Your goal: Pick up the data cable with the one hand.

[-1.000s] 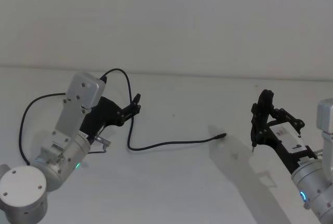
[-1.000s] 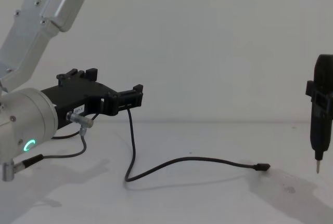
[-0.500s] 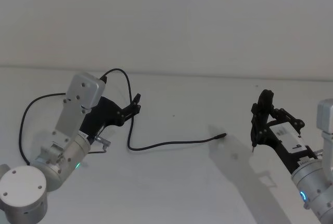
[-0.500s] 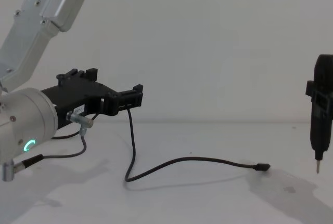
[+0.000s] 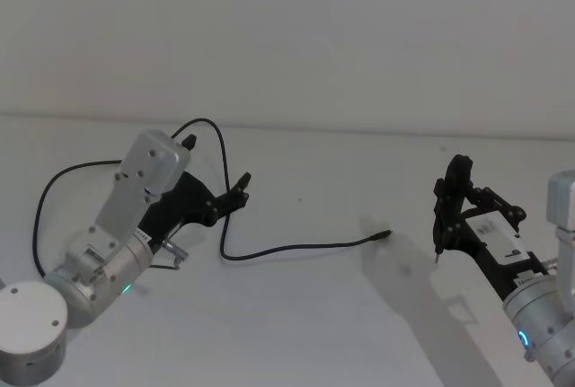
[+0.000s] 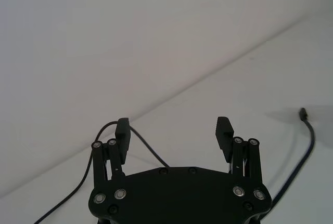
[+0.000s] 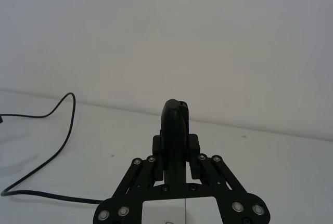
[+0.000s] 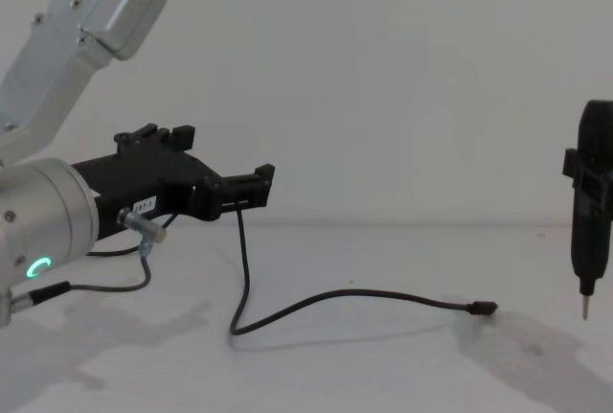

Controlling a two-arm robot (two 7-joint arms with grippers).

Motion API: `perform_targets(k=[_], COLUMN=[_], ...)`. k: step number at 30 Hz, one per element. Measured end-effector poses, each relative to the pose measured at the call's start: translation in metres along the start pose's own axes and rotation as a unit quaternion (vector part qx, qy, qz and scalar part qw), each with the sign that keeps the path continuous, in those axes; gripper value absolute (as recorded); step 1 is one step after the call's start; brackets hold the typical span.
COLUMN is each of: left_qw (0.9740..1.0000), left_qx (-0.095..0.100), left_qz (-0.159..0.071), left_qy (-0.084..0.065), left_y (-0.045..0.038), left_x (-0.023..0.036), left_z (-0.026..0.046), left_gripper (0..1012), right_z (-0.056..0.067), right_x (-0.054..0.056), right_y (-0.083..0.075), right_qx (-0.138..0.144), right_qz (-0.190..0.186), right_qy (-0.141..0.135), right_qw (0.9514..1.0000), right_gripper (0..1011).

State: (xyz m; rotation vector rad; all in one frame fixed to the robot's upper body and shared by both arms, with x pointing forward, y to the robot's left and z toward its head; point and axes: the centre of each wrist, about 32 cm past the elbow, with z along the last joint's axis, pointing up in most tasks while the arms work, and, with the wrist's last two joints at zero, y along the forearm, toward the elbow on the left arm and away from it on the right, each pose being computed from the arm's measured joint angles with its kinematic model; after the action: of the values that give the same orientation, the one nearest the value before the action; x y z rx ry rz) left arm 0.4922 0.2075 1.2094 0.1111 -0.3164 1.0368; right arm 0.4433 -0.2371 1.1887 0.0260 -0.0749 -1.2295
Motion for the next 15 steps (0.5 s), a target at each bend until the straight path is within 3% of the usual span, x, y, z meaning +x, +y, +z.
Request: perform_targets(k=[6, 10, 15], left_qw=[0.9989, 0.9967, 0.9904], left_qx=[0.001, 0.002, 0.014], left_qz=[-0.04, -0.07, -0.121], left_qy=[-0.025, -0.041, -0.065], left_y=[0.0029, 0.0042, 0.0047], left_x=[0.0088, 0.0143, 0.0227], left_z=[0.0037, 0.0069, 0.0159], left_gripper=[1001, 1001, 1001], right_z=[0.0, 0.0, 0.0], right_x=[0.0, 0.0, 0.0], right_y=[0.0, 0.0, 0.0], right_qx=[0.0, 0.0, 0.0], right_qz=[0.0, 0.0, 0.0], right_qy=[0.0, 0.0, 0.0], right_qw=[1.0, 1.0, 1.0], right_gripper=[268, 268, 268])
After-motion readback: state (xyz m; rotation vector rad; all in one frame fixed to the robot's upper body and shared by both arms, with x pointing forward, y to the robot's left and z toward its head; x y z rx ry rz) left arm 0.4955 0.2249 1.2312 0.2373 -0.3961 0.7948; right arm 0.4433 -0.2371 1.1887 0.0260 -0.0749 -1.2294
